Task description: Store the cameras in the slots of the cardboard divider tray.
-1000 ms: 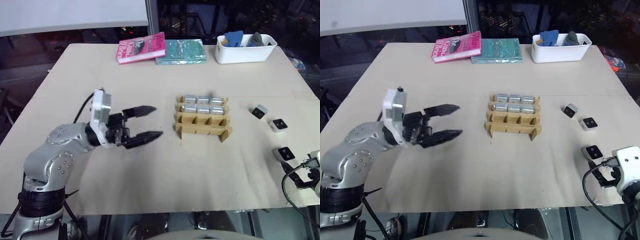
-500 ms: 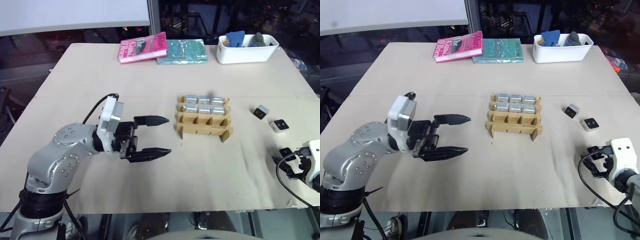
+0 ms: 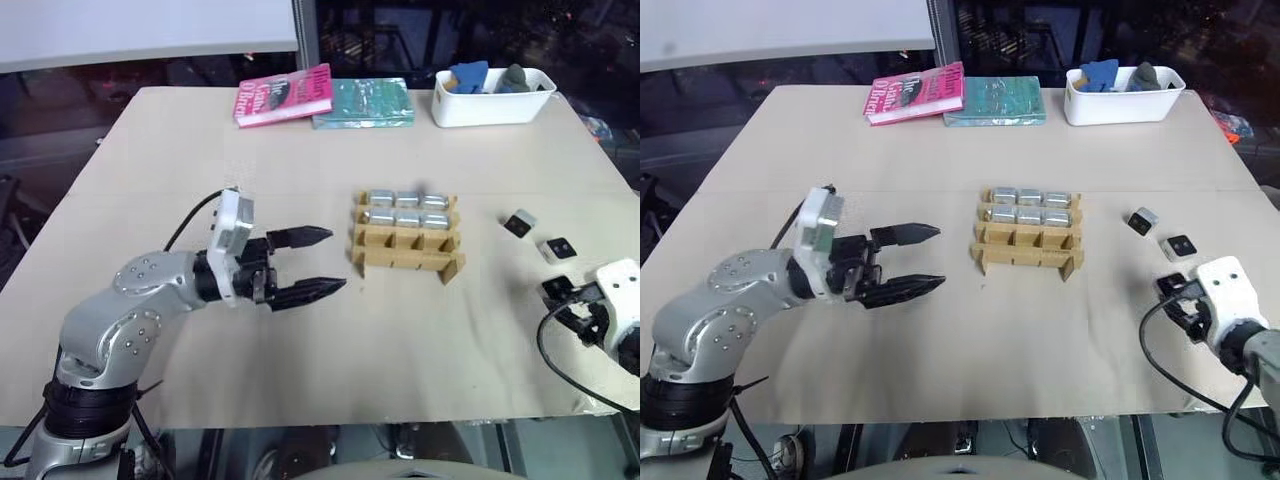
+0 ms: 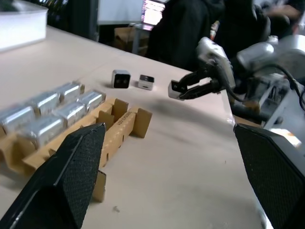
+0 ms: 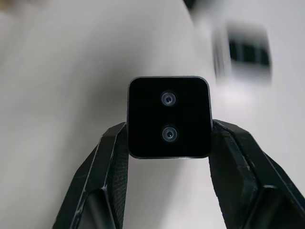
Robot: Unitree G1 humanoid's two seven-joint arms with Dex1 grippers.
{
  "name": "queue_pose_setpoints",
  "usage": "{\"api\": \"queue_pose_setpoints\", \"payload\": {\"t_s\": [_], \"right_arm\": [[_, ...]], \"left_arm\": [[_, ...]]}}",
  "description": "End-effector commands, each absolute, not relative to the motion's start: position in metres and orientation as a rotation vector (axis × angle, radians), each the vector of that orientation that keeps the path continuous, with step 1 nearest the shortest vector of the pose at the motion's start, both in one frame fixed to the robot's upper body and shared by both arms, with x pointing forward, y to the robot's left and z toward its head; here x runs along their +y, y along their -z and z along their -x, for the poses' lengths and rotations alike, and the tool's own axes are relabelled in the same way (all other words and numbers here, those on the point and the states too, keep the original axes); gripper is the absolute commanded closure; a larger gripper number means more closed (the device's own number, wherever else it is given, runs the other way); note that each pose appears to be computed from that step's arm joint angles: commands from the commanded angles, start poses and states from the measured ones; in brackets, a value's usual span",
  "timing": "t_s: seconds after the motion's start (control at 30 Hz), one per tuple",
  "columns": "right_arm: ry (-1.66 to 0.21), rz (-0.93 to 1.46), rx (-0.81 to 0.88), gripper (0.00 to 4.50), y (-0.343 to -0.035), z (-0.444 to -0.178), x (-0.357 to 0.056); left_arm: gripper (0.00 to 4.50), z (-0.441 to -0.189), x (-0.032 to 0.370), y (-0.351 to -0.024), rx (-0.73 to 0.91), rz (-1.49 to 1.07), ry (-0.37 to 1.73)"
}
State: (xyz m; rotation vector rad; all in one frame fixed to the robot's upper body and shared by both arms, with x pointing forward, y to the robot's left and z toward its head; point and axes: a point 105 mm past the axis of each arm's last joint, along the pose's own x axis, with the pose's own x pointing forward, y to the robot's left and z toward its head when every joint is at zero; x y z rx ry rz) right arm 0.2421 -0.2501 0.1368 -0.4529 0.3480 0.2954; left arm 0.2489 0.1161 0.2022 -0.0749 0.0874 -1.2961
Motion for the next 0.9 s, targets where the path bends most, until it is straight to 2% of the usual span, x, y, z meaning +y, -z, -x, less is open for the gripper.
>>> {"api": "queue_pose_setpoints", "payload": {"t_s": [0.03,0.13,0.3,0.67,0.7,0.9], "right_arm": [[-0.485,0.644,0.004,2.63,-0.197,-0.252,-0.186],[-0.601,0.745,-0.164,2.63,-0.217,-0.255,-0.142],[-0.717,0.768,-0.325,2.63,-0.231,-0.261,-0.097],[-0.771,0.777,-0.385,2.63,-0.23,-0.256,-0.079],[-0.772,0.775,-0.389,2.63,-0.23,-0.256,-0.078],[-0.806,0.74,-0.384,2.63,-0.229,-0.254,-0.074]], "left_arm": [[0.0,-0.249,0.103,-0.214,0.199,0.178,1.318],[0.0,-0.261,0.089,-0.221,0.269,0.278,1.33],[0.0,-0.282,0.063,-0.225,0.329,0.392,1.284],[0.0,-0.291,0.05,-0.23,0.37,0.461,1.24],[0.56,-0.292,0.05,-0.229,0.373,0.46,1.24],[2.77,-0.295,0.048,-0.233,0.37,0.488,1.246]]}}
